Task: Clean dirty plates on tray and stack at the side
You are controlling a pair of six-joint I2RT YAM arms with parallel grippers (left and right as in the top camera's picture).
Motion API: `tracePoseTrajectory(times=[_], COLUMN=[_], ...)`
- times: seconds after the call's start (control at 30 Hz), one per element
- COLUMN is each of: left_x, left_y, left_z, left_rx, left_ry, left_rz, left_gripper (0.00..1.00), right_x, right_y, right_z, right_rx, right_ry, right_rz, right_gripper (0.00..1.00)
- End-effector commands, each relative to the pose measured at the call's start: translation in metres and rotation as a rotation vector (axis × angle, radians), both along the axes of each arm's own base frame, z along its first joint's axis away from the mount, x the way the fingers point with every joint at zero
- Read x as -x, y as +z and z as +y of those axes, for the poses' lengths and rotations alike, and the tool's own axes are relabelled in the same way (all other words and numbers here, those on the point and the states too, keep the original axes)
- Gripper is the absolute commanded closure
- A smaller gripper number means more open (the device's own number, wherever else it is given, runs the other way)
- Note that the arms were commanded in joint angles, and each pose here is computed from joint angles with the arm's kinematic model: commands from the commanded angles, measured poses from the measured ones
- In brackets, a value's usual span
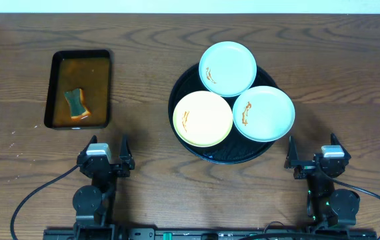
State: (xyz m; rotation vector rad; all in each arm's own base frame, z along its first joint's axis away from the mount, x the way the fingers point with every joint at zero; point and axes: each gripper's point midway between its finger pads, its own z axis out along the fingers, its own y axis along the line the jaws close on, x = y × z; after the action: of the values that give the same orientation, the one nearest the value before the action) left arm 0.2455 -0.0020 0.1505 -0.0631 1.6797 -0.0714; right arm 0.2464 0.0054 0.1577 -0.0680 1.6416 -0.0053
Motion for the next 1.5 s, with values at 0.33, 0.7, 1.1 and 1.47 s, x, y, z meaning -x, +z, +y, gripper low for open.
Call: tracePoseTrajectory(times=[0.33, 0.7, 1.1, 1.47], left_x=[0.001, 0.001, 0.040, 0.025], left_y=[-0.016, -0.016, 0.072, 0.119], left_z=[-0.002, -0.002, -0.105, -0.047], left_rx=[-0.021, -0.021, 0.630, 0.264], left_ry=[-0.011, -0.011, -0.663, -0.297], left_rz=[0.056, 0.056, -0.079, 0.083], left_gripper=[0.21, 0.21, 0.21, 0.21], right_x=[0.000, 0.000, 0.000, 0.000], right_y=[-0.001, -0.001, -0.001, -0.001], right_z=[0.000, 0.000, 0.000, 0.000], right_rx=[0.008, 0.008, 0.008, 0.009], right_ry=[0.001, 0.001, 0.001, 0.001], right_rz=[0.004, 0.005, 0.004, 0.004], right_gripper=[0.01, 0.01, 0.01, 0.01])
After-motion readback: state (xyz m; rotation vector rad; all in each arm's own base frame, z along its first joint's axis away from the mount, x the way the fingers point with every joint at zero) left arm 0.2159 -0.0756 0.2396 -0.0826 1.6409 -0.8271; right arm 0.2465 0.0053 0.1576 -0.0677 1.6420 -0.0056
